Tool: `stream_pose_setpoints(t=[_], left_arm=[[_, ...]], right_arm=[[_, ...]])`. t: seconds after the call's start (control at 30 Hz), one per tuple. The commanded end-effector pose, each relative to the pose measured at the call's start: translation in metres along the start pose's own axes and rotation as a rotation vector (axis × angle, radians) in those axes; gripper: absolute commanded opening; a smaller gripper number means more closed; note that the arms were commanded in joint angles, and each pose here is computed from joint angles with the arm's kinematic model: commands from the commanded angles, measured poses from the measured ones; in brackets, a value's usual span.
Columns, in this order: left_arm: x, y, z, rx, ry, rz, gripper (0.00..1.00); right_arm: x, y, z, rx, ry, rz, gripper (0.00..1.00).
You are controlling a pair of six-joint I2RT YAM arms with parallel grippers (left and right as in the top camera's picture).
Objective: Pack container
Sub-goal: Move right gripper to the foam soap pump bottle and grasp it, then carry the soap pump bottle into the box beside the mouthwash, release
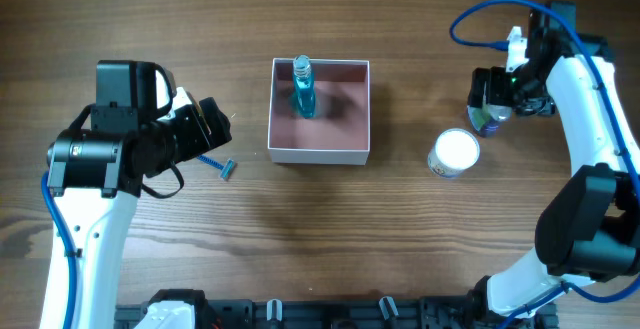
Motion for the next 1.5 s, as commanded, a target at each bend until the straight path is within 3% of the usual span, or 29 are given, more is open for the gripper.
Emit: stream_pose_setpoints(t=[0.0,0.13,0.37,0.7,0.8,0.9,1.07,1.27,1.47], left_arm=[[-0.004,0.003,-0.005,-0.016,-0.015,0.009,1.0],[-0.004,0.003,-0.005,-0.016,-0.015,0.009,1.0],[-0.004,0.003,-0.005,-0.016,-0.015,0.009,1.0],[-0.004,0.003,-0.005,-0.015,-0.015,0.009,1.0],[-0.004,0.003,-0.005,-0.015,-0.015,0.009,1.0],[-0.004,0.003,-0.005,-0.015,-0.015,0.009,1.0],[-0.004,0.003,-0.005,-0.015,-0.015,0.009,1.0],[-0.004,0.003,-0.005,-0.016,-0.016,0.009,1.0],[-0.004,0.003,-0.005,-0.016,-0.016,0.009,1.0]], right_arm=[[0.002,-0.004,0.016,0.016,0.032,-0.025,1.0],[0.002,-0.001,0.019,-0.005,0.029,-0.025,1.0],[0.001,0.003,0.019,-0.03,0.026,-0.027,0.7],[0.001,0.003,0.019,-0.03,0.026,-0.024,0.41],[0.001,0.003,0.019,-0.03,0.026,-0.024,0.39],[0.001,0.003,0.019,-0.029,0.027,-0.016,0.31],[0.001,0.003,0.019,-0.028,0.027,0.01,0.04],[0.001,0.004,0.012,-0.049,0.026,0.054,0.04],[0.006,0.016,-0.039,-0.199,0.021,0.046,0.04]])
Point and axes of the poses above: each gripper's point midway between its finger pads, its own z axis out along the fingers, its own x axis along the line the jaws close on, y = z × x, the point moved 7 cm from there along -z, back along the fingers, and after that the axes turned 2 degrees about -z, right-handed, at the moved point
